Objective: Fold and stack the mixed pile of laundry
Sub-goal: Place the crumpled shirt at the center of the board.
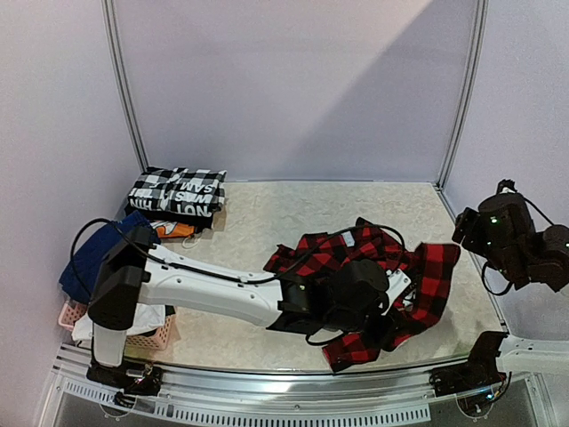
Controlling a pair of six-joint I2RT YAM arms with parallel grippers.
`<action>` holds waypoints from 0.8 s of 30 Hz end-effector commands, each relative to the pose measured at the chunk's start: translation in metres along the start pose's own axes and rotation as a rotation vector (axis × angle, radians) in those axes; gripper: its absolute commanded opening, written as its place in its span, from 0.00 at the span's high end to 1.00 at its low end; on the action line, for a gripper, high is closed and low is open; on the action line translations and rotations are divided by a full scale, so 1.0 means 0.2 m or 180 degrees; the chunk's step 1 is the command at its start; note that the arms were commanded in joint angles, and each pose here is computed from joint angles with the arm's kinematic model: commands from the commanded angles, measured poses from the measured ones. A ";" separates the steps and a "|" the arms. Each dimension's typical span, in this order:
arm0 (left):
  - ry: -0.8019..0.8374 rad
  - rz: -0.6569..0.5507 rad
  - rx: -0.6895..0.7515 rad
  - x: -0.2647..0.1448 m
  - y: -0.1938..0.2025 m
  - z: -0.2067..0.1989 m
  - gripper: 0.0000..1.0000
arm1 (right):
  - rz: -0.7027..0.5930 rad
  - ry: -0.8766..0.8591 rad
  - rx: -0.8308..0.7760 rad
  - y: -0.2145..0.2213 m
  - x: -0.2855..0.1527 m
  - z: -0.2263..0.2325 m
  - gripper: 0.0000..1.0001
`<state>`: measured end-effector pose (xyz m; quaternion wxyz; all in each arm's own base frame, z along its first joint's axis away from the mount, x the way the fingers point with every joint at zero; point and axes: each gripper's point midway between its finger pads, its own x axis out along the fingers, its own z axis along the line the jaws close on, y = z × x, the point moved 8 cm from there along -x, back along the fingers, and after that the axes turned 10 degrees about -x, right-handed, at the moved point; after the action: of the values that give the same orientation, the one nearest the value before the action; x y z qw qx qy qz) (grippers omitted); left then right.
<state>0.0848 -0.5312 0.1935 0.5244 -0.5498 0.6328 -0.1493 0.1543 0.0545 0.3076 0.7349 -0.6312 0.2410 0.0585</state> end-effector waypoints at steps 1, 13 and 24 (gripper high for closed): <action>-0.0127 0.0319 -0.0286 0.05 0.02 0.16 0.56 | 0.0100 -0.0285 -0.0059 -0.07 -0.11 -0.07 0.09; -0.1044 -0.0085 -0.0359 -0.52 -0.17 0.52 0.09 | 0.0474 -0.0863 -0.0444 0.00 -0.05 0.13 0.09; -0.1667 0.0073 -0.1133 -0.68 -0.15 1.22 0.17 | 0.1276 -0.1272 -0.1141 0.15 0.35 0.72 0.14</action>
<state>0.2706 -0.3388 0.2264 0.5747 -0.6709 0.4649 0.0592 0.2163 0.1563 0.2637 0.6148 -0.6817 0.2306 0.3226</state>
